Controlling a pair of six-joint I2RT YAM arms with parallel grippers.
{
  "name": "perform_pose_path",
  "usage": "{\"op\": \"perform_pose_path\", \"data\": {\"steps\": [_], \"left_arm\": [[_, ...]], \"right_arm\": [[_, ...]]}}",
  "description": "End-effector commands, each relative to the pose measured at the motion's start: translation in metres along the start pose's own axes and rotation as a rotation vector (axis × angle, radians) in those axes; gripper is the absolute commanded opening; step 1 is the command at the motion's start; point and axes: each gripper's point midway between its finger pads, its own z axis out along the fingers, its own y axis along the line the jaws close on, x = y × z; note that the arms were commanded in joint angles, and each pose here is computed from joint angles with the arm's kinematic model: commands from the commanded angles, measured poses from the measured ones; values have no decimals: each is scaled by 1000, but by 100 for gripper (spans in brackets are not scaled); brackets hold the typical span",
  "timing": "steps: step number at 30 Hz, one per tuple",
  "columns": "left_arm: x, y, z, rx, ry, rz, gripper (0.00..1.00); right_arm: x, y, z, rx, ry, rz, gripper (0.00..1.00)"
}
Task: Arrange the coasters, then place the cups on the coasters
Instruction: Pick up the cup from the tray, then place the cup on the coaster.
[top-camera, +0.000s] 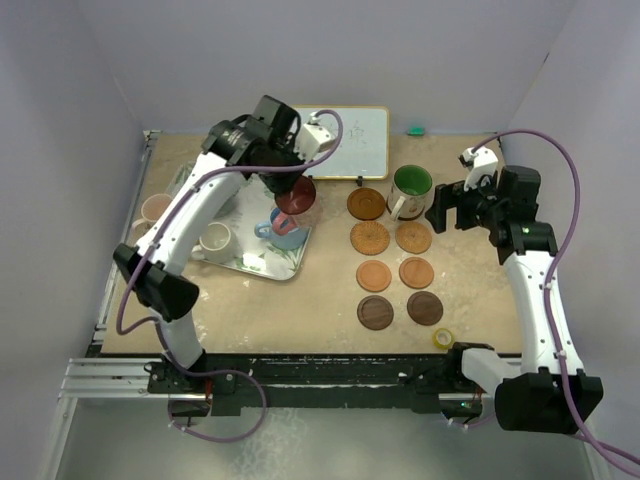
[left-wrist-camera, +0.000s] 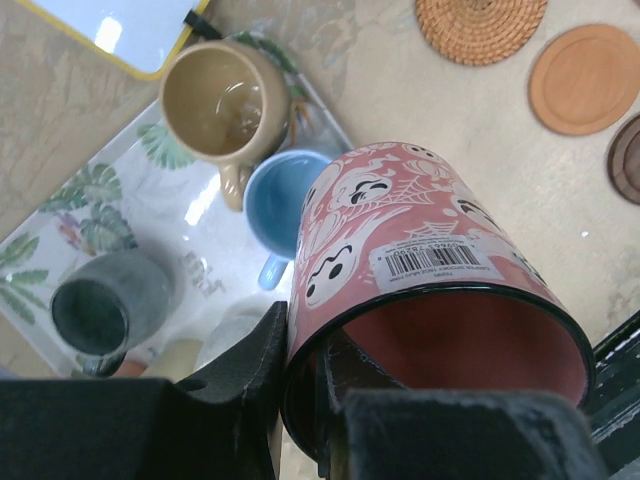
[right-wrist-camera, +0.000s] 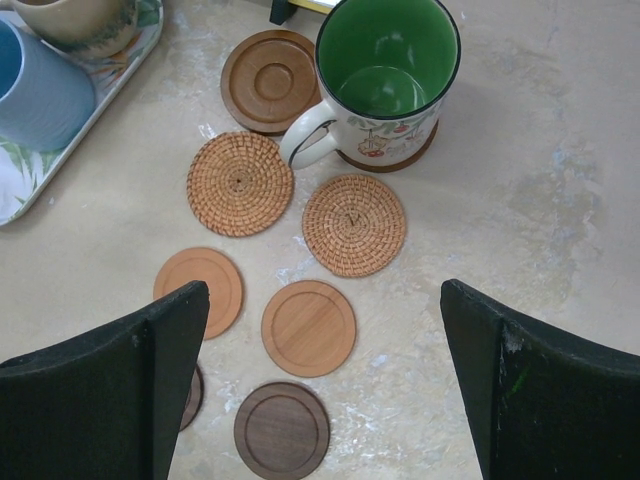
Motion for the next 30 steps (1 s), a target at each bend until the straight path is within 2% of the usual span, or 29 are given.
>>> {"op": "perform_pose_path", "data": {"steps": [1,13,23,30], "left_arm": [[-54,-1,-4,-19,-145,-13,3],[-111,-3,62,7,-235,10,3],[-144,2,116,7,-340,-16,3],[-154,3,153,19,-370,-18,3]], "right_arm": [[-17,-6,-9,33,-70,-29,100],[-16,-10,-11,45,-64,-15,100],[-13,-13,-10,49,-55,-4,100],[-15,-14,-11,56,-63,-4,100]]}}
